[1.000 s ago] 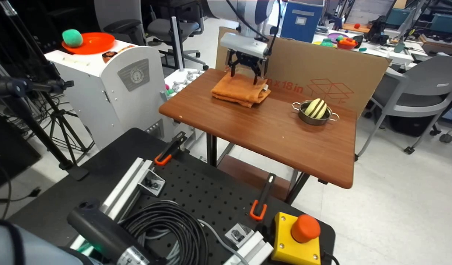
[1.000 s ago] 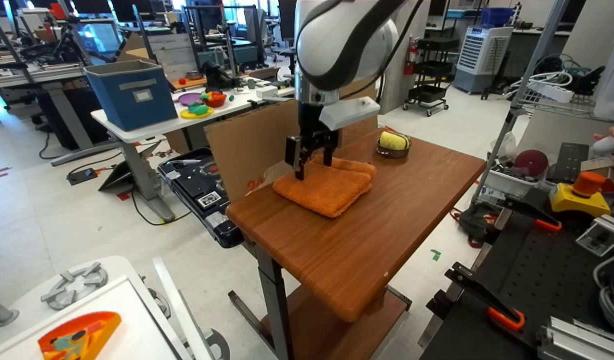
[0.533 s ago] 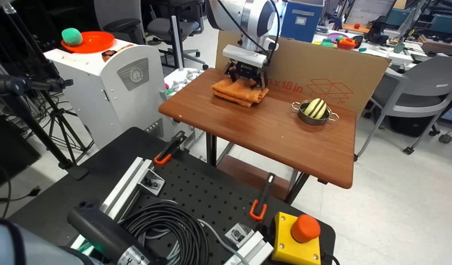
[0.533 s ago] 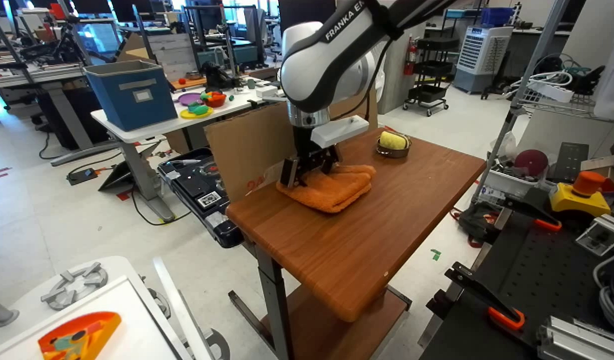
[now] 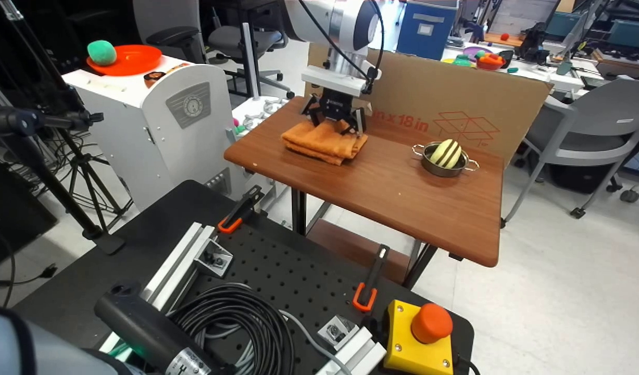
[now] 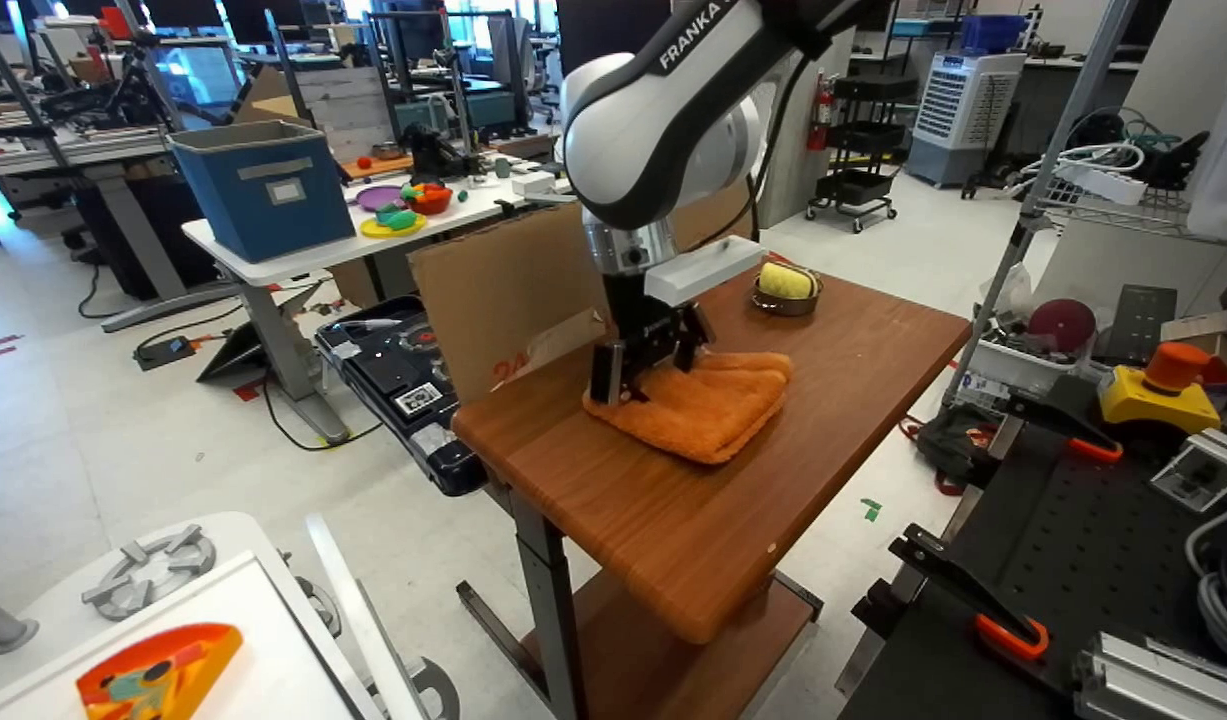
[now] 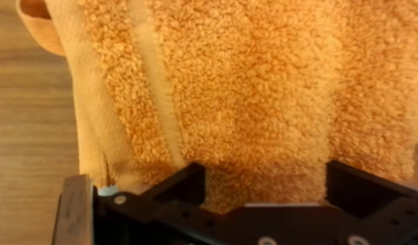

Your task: Move the orange towel forwards

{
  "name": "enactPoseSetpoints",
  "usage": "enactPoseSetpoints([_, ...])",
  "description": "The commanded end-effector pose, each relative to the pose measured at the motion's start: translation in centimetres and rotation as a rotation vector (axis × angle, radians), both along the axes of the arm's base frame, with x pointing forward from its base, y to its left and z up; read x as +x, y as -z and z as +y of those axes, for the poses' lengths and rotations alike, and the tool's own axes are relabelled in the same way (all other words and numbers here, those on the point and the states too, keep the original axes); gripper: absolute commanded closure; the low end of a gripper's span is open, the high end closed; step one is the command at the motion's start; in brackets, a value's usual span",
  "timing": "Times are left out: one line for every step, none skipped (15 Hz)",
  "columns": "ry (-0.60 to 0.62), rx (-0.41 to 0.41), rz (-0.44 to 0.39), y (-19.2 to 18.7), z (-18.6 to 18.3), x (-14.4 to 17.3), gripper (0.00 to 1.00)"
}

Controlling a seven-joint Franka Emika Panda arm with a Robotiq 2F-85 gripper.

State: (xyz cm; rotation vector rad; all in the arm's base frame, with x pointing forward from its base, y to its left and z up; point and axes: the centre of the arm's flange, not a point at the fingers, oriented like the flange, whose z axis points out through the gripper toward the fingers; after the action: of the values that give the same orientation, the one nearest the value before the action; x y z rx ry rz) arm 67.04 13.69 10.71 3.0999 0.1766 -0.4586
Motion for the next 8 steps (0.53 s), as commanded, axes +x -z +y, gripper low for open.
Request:
enactPoseSetpoints([0.000,-0.019,0.126,2.5,-0.6,-7.8,0.00])
enactPoseSetpoints([-0.004,-0.026,0.134,2.4,-0.7,-8.9,0.00])
enactPoseSetpoints([-0.009,-0.030,0.142,2.2,-0.7,-9.7,0.00])
enactPoseSetpoints([-0.013,-0.034,0.143,1.8,-0.6,-10.4,0.00])
enactPoseSetpoints([-0.019,-0.034,0.142,1.5,-0.5,-11.0,0.00])
enactPoseSetpoints([-0.025,-0.032,0.127,1.0,-0.2,-11.1,0.00])
enactPoseSetpoints([-0.030,-0.030,0.114,0.7,0.0,-11.3,0.00])
enactPoseSetpoints([-0.033,-0.027,0.073,-0.1,0.6,-10.7,0.00])
